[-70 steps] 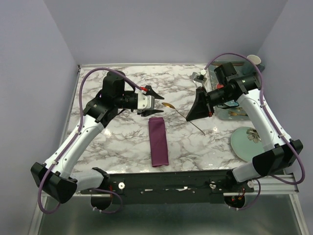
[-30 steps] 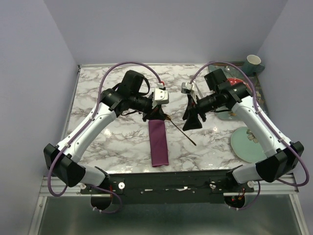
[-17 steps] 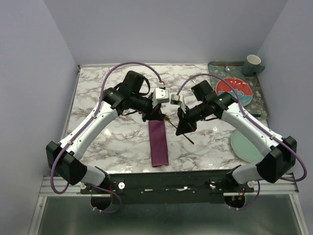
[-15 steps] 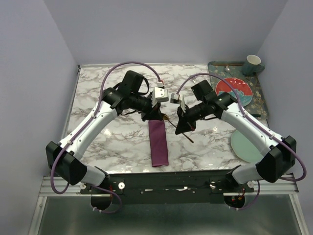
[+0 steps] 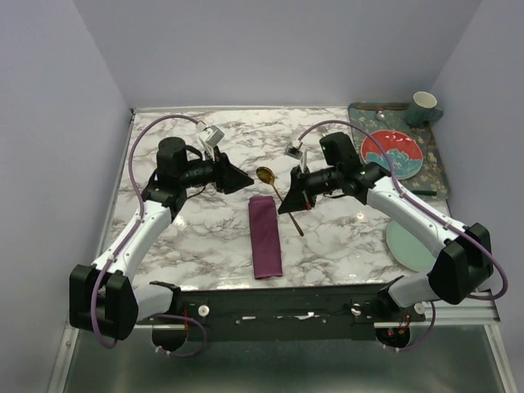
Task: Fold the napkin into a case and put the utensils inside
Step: Pass from the right arm to the left
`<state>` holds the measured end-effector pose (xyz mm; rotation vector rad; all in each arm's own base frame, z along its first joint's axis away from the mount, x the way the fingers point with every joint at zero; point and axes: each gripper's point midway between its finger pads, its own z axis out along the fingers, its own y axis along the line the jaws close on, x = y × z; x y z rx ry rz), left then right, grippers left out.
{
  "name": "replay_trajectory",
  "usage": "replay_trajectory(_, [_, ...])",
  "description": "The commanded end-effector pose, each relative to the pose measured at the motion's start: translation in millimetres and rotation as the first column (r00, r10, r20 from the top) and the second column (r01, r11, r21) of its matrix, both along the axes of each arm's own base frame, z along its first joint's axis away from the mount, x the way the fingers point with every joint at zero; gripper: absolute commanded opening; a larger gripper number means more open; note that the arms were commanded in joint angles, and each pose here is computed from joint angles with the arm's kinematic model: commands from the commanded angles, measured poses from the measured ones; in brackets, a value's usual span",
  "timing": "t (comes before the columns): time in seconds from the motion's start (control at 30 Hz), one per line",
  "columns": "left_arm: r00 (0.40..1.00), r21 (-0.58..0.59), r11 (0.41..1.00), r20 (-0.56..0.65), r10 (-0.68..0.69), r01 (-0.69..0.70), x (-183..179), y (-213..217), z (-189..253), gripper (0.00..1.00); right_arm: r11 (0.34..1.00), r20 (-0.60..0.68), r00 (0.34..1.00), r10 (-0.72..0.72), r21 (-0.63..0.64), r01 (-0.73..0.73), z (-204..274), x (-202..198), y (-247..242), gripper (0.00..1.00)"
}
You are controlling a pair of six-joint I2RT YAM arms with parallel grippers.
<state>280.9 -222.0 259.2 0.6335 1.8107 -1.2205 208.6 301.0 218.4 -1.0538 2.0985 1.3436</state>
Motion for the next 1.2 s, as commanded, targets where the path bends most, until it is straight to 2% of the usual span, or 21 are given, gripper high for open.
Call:
replay_trajectory(0.0, [0.989,-0.205,0.970,0.033,0.143,-0.134,27,-1,51,0.57,0.989,-0.135,0.991,-0.002,0.145,0.022,24,4,23,0.01])
replay_trajectory(0.2, [0.991,-0.286,0.952,0.043,0.128,-0.111,30,-6,65,0.54,0.985,-0.198,0.979,0.041,0.172,-0.007,25,-5,24,0.01])
replay_trajectory(0.47, [0.995,-0.283,0.957,0.056,0.081,-0.062,28,-11,68,0.48,0.985,-0.230,0.972,0.039,0.172,0.001,19,-5,25,0.01])
replay_trajectory(0.67, [0.994,-0.304,0.948,0.035,0.106,-0.091,28,-3,69,0.54,0.986,-0.241,0.970,0.029,0.165,0.012,16,-6,23,0.01])
replay_trajectory(0.77, [0.997,-0.329,0.942,0.029,0.076,-0.062,23,-3,72,0.55,0.986,-0.240,0.971,0.022,0.163,0.018,14,-6,22,0.01])
replay_trajectory(0.97, [0.999,-0.292,0.955,-0.011,0.047,-0.048,24,-7,55,0.54,0.985,-0.241,0.970,0.027,0.169,0.015,17,-2,25,0.01])
replay_trajectory(1.17, [0.999,-0.232,0.973,-0.029,-0.016,0.009,19,-18,40,0.44,0.985,-0.259,0.965,0.033,0.174,0.013,16,-2,27,0.01])
